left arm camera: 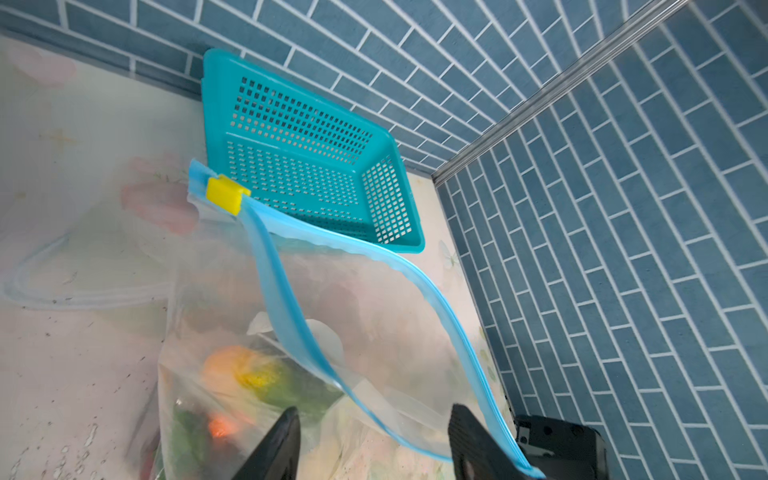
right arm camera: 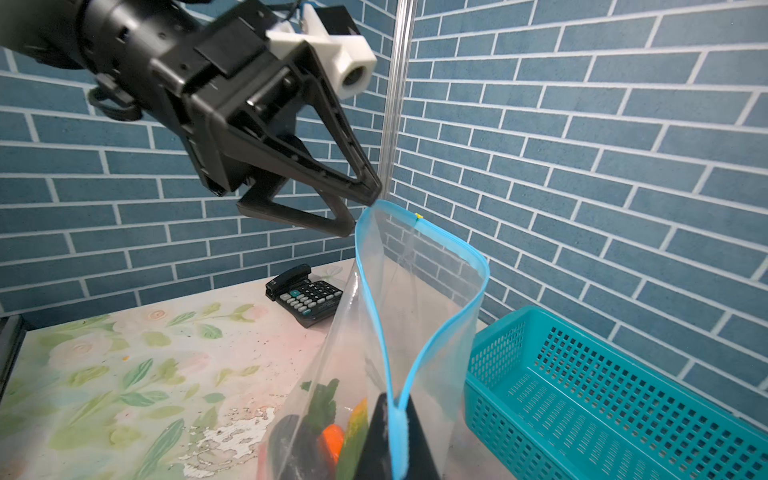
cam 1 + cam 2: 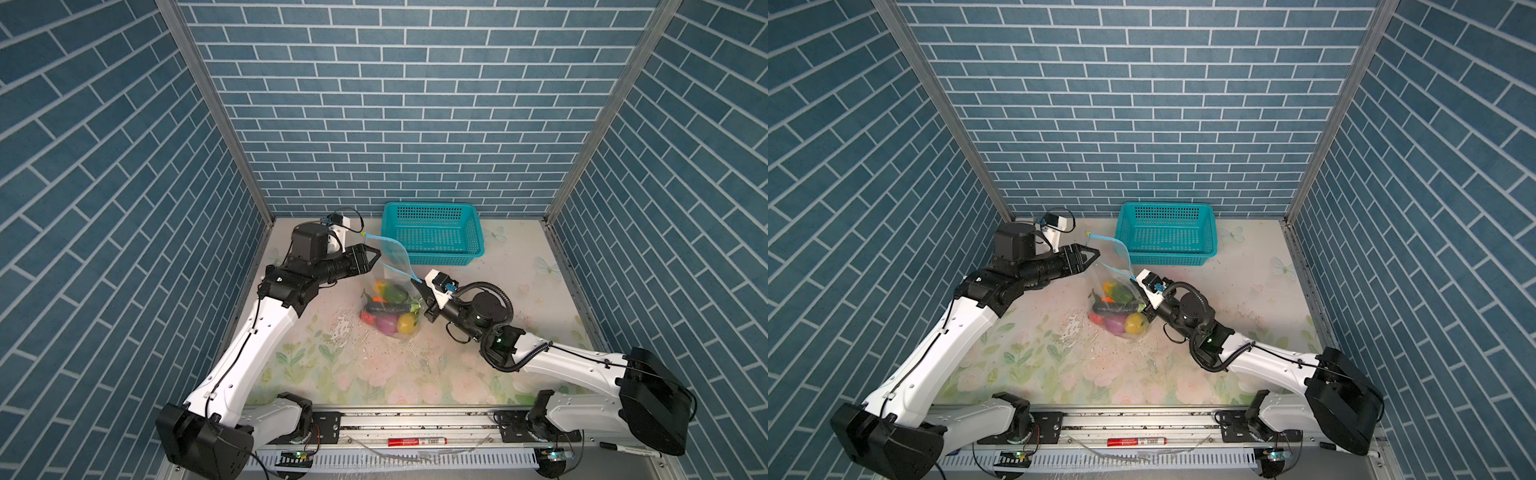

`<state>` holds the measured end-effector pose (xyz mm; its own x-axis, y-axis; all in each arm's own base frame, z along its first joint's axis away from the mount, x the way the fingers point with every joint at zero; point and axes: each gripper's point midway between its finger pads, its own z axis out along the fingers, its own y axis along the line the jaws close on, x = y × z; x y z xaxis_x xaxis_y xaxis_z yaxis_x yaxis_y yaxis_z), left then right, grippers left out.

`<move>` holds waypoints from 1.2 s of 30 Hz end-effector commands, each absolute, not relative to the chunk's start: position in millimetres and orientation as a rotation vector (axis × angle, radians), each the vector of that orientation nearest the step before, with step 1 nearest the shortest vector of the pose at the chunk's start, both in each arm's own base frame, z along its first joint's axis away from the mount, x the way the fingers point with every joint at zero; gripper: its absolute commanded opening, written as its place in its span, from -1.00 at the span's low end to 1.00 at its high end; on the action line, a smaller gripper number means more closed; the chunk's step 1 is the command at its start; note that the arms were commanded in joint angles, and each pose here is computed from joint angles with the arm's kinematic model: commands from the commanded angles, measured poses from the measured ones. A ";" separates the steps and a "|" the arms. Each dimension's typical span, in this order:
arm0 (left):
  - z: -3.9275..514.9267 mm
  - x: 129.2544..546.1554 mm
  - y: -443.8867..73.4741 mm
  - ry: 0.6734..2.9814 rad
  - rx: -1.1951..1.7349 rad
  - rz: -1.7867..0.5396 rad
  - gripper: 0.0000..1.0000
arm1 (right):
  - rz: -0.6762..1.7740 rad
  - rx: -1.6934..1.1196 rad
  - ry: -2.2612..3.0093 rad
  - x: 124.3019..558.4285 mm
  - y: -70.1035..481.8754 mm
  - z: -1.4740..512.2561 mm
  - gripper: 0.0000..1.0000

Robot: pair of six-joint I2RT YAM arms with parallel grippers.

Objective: Place the food in the zip-top bag and seal the zipper

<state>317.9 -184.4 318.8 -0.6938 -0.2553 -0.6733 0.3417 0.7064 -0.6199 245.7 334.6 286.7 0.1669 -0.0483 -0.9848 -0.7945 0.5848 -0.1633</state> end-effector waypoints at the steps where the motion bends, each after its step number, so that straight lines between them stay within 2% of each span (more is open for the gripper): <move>1: 341.0 310.7 -182.1 1.943 0.283 -0.885 0.19 | 0.646 -0.871 1.235 246.4 328.4 321.1 -0.89; 7: 327.2 300.8 -174.1 1.781 0.413 -0.802 0.15 | 0.645 -0.957 1.216 264.9 320.7 326.8 -0.89; 13: 320.2 303.7 -160.4 1.696 0.394 -0.940 0.11 | 0.691 -1.035 1.238 272.4 307.8 325.3 -0.89; 17: 310.3 308.0 -157.4 1.627 0.479 -0.922 0.03 | 0.732 -1.085 1.266 280.3 299.6 325.3 -0.81; 22: 299.0 321.1 -153.9 1.542 0.576 -0.879 0.05 | 0.777 -1.108 1.275 290.5 287.2 328.3 -0.83; 24: 305.3 330.5 -155.4 1.462 0.584 -0.880 0.15 | 0.788 -1.098 1.279 295.9 283.3 327.2 -0.88; 26: 308.4 345.5 -155.2 1.420 0.575 -0.904 0.15 | 0.817 -1.084 1.279 302.0 279.6 328.2 -1.00; 31: 302.9 377.5 -147.3 1.433 0.577 -0.944 0.15 | 0.863 -1.084 1.271 309.0 279.7 328.4 -1.00; 36: 297.6 392.4 -136.4 1.399 0.621 -0.941 0.11 | 0.878 -1.092 1.271 313.1 274.6 329.0 -1.00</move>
<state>394.7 -136.6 271.0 -0.2017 -0.1921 -0.9604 0.7786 0.5635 -0.2762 315.4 272.3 294.8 0.0427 -0.1185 -0.9920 -0.9419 0.3265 -0.0795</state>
